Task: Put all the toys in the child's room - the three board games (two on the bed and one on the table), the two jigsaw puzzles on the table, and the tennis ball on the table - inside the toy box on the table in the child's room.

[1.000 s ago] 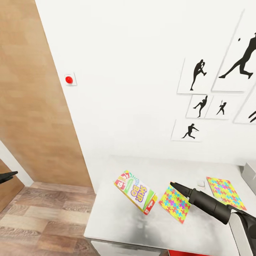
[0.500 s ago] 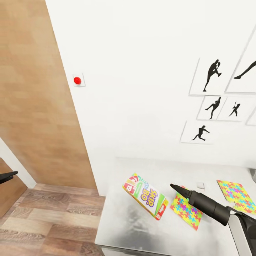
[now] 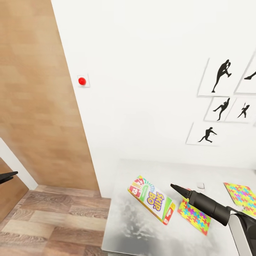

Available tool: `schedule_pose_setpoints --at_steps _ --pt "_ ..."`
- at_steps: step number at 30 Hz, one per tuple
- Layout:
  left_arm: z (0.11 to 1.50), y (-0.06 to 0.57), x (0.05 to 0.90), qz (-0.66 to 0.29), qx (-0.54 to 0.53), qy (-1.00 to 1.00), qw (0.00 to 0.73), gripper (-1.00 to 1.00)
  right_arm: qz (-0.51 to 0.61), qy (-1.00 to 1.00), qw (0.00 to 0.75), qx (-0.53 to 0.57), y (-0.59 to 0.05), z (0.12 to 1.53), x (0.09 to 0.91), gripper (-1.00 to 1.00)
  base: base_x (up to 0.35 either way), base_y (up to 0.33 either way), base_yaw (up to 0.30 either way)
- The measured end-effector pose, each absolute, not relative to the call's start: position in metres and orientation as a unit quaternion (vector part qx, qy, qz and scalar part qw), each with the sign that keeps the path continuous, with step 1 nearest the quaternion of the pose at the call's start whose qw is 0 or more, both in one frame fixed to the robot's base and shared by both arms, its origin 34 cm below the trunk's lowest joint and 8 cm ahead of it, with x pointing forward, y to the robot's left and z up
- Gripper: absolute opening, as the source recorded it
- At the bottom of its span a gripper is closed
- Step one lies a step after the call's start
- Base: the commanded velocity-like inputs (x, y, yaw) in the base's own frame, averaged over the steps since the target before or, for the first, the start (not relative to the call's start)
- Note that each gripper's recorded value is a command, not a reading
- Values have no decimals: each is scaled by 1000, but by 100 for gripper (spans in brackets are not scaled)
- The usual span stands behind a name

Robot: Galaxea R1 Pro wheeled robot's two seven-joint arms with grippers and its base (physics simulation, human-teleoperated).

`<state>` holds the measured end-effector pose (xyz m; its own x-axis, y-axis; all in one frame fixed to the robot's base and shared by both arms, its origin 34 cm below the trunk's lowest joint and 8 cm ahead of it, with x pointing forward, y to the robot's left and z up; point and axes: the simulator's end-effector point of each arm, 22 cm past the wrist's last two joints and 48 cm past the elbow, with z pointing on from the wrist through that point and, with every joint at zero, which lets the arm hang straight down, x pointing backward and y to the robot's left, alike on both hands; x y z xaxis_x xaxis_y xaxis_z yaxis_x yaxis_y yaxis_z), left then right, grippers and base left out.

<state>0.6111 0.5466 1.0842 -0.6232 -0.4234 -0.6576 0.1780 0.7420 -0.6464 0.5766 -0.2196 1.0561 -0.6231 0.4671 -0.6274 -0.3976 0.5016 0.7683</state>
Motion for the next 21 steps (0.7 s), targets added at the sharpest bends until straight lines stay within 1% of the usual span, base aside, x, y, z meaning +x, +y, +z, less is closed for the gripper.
schedule_pose_setpoints --at_steps 6,16,21 --pt "1084 547 611 -351 -74 830 427 100 498 750 434 23 -220 1056 577 100 73 91 0" --pt "1081 542 612 -355 -74 829 425 100 495 754 431 28 -220 1052 578 100 12 15 0" --pt "1076 535 614 -361 -73 829 421 100 466 775 425 49 -227 1035 584 100 2 2 0"
